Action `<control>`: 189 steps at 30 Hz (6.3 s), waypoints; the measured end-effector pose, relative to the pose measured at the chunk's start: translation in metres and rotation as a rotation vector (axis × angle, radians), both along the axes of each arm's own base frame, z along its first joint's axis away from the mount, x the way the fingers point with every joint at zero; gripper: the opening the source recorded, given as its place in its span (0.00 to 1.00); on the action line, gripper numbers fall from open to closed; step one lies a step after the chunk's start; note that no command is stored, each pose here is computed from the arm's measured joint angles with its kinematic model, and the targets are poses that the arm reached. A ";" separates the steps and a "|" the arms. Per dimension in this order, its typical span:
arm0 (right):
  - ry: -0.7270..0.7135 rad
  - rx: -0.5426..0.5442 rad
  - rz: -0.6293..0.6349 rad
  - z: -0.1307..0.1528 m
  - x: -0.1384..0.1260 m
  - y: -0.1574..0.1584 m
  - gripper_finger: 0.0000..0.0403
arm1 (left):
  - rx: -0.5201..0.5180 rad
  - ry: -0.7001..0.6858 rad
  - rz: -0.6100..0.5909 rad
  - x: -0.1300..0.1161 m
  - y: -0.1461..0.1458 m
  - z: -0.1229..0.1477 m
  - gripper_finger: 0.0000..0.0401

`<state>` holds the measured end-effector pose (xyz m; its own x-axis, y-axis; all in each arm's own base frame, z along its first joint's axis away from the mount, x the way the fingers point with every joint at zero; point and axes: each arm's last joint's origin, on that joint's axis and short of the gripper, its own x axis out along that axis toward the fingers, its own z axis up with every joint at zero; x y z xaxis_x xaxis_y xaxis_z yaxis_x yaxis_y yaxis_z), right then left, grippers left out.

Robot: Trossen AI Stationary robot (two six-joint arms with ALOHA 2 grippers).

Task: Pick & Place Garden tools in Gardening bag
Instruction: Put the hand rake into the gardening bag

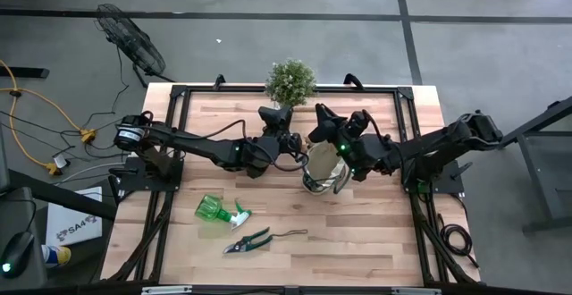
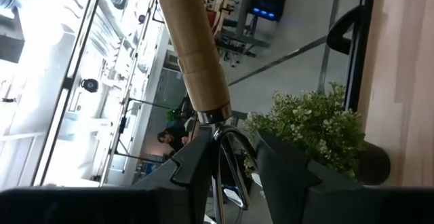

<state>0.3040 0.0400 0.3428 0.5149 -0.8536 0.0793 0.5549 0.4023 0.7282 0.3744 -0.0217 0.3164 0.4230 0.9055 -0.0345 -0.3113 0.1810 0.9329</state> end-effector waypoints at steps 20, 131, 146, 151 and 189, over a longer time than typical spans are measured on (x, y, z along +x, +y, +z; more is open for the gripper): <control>0.014 -0.001 0.009 -0.002 0.000 0.000 0.15 | -0.025 -0.029 -0.075 0.002 -0.001 0.000 0.40; 0.731 0.030 1.074 0.013 -0.169 -0.017 0.15 | -1.299 -1.081 -0.648 -0.283 0.017 -0.091 0.00; 0.964 -0.056 1.005 -0.008 -0.132 -0.012 0.15 | -1.290 -1.103 -0.636 -0.284 0.018 -0.094 0.00; 0.949 -0.091 0.998 -0.007 -0.124 -0.011 0.15 | -1.291 -1.103 -0.634 -0.284 0.018 -0.095 0.00; 1.060 -0.020 0.937 -0.036 -0.084 -0.005 0.15 | -1.307 -1.101 -0.604 -0.284 0.018 -0.097 0.00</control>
